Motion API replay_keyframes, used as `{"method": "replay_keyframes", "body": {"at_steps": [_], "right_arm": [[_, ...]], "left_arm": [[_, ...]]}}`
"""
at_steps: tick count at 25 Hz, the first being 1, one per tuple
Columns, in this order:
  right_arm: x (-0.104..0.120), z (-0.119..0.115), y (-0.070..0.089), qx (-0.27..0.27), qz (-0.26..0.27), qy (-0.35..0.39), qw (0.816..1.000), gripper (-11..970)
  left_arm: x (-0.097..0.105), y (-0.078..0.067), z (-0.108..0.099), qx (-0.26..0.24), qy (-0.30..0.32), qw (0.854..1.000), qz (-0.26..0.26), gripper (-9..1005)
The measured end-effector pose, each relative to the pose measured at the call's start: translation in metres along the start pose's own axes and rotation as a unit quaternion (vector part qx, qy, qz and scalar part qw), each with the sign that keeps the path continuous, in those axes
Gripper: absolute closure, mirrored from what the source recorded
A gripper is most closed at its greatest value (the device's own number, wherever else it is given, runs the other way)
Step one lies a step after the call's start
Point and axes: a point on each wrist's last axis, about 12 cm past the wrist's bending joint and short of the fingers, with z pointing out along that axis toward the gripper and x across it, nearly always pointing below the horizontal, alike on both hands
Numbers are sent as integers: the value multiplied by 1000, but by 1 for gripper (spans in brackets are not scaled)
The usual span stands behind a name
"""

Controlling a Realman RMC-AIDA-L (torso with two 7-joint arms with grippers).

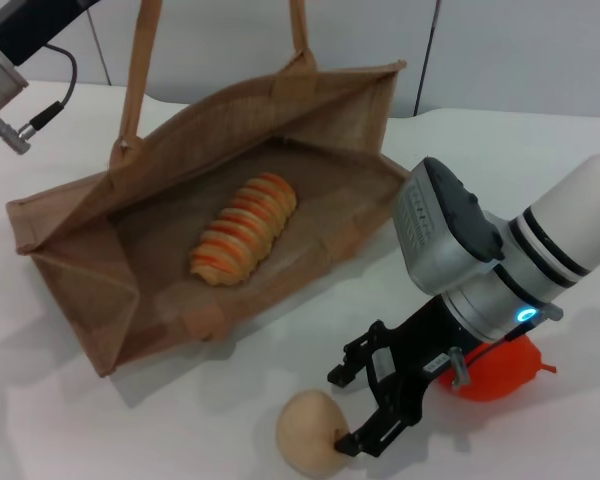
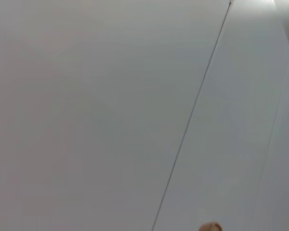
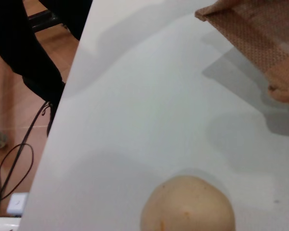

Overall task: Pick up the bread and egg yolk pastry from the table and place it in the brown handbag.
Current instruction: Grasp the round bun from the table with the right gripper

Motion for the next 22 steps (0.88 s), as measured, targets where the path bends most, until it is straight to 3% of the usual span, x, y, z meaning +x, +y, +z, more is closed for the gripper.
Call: {"method": "replay_keyframes", "body": {"at_steps": [22], "right_arm": [[-7, 7, 4, -15, 5, 15, 1000, 88]], "left_arm": [[-2, -1, 10, 11, -1, 1000, 2, 900]]}}
